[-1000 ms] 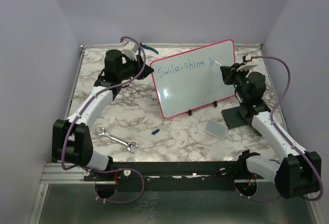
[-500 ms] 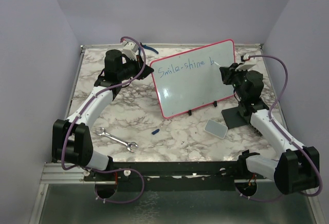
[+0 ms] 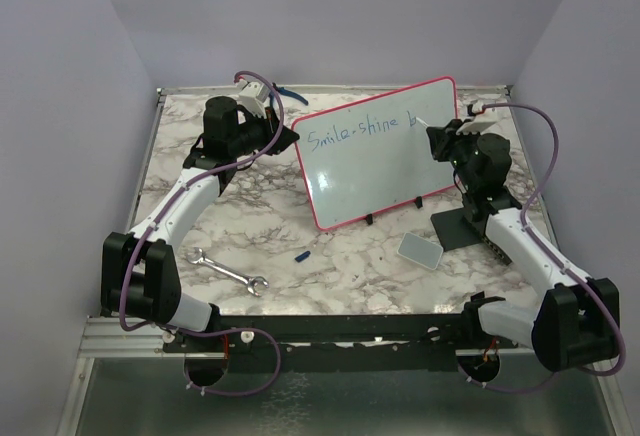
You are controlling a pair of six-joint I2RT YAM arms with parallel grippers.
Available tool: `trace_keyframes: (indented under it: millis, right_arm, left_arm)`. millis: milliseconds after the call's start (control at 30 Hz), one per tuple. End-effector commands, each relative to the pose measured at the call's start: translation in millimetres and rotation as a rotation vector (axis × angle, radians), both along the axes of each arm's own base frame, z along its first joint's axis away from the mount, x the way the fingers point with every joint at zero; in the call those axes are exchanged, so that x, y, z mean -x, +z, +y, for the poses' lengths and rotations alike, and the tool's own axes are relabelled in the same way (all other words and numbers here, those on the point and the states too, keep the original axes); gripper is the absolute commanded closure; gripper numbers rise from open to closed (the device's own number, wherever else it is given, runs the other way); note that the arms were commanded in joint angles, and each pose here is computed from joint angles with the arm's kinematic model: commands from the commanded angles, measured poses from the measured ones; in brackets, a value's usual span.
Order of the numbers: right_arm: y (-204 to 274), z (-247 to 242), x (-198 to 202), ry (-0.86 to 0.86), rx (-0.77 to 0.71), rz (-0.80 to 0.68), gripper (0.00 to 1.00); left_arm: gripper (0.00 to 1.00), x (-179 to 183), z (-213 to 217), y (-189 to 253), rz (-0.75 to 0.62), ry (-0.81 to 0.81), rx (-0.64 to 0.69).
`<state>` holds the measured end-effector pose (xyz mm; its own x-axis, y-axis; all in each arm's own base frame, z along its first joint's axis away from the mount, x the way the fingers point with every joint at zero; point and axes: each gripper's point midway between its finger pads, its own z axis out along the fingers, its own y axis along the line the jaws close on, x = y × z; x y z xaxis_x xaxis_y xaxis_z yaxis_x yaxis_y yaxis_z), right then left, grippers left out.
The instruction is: Write a sentence on the whiteboard
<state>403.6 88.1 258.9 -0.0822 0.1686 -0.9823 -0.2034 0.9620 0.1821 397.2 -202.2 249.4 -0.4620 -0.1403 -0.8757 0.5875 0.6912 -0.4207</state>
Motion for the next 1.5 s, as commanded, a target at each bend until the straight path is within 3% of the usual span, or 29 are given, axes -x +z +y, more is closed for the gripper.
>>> trace_keyframes:
  millis: [0,1467]
  right_arm:
    - [18,-3,-8,-0.026,0.011,-0.055,0.99]
    - [-26,-12,-1,-0.067,0.023,0.055,0.99]
  left_arm:
    - [1.0,4,4,13,-0.056,-0.005,-0.016]
    - [1.0,5,4,16,-0.064,-0.007,-0.015]
